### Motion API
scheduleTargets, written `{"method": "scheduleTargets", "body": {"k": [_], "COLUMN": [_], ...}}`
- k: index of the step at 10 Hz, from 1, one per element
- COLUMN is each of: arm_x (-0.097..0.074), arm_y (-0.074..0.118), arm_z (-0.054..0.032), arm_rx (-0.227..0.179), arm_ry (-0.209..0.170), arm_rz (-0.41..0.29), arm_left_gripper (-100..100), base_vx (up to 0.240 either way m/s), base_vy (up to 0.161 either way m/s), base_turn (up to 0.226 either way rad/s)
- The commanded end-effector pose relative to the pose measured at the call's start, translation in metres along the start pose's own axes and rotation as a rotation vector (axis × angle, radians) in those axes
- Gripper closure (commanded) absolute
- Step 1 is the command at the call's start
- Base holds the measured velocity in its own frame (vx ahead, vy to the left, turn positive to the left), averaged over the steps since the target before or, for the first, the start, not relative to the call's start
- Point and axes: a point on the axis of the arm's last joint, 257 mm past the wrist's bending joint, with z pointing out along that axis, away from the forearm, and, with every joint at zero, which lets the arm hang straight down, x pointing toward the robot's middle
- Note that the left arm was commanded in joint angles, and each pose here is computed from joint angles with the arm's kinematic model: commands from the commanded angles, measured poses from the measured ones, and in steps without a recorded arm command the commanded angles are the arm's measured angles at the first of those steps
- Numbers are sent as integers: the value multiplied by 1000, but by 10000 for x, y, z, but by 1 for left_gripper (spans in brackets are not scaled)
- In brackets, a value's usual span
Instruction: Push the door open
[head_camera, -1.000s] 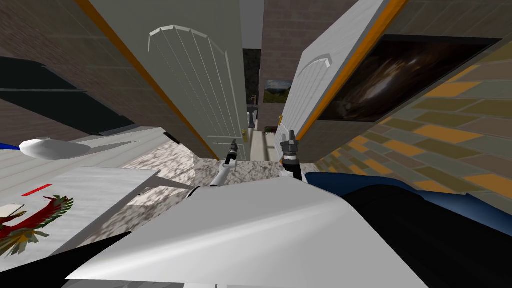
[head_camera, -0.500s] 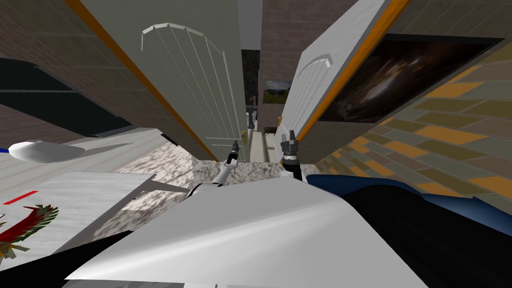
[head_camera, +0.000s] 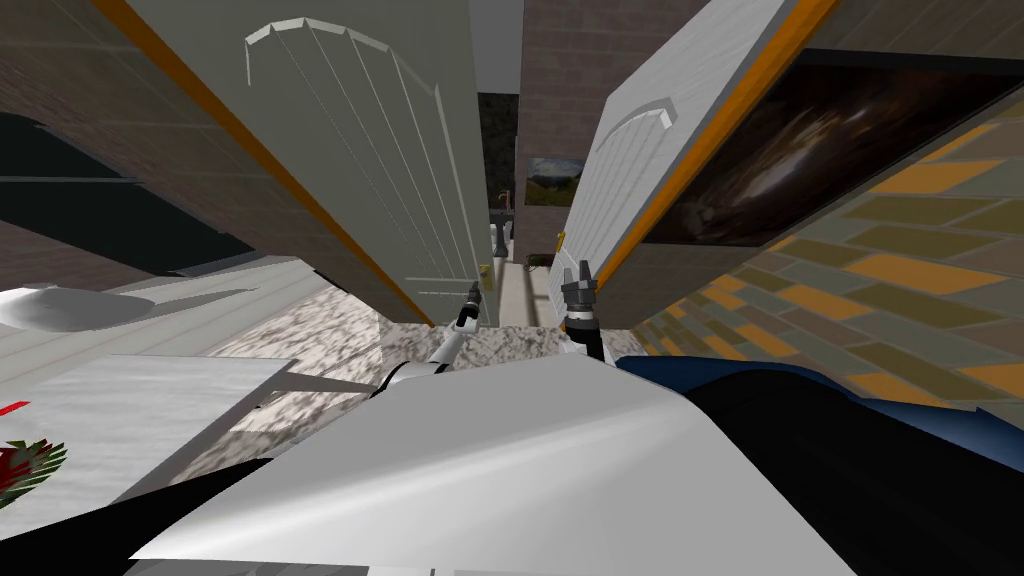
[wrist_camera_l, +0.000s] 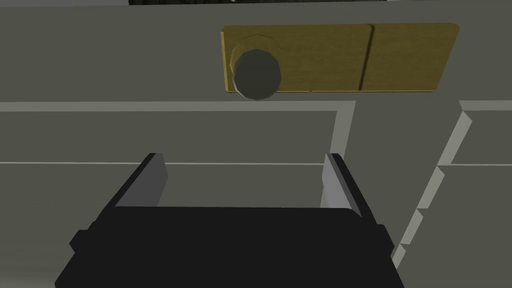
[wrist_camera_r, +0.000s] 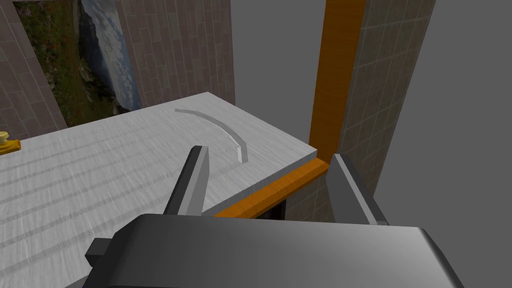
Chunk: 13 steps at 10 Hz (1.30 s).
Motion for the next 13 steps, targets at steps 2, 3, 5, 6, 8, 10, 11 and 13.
{"method": "scheduleTargets", "body": {"k": [2,3,5,6,8,10,11,13], "arm_x": [-195,-195,-302,-312,-271,-128,-168,-168], "arm_y": [0,0,4,7,18,34,32,32], "arm_z": [-1,-1,-4,-6,-8,-11,-10,-10], "arm_rx": [-1,-1,-2,-3,-4,-7,-6,-6], "arm_ry": [-16,-16,-27,-29,-29,-21,-24,-24], "arm_rz": [25,25,36,36,26,1,9,9], "arm_left_gripper": [-100,-100,-100,-100,-100,-100,-100,100], "base_vx": [123,112,168,204,210,191,88,-24], "base_vy": [-23,-20,-17,-52,-53,-28,-23,6], "base_turn": [-22,0,-25,-25,-19,-23,-1,1]}}
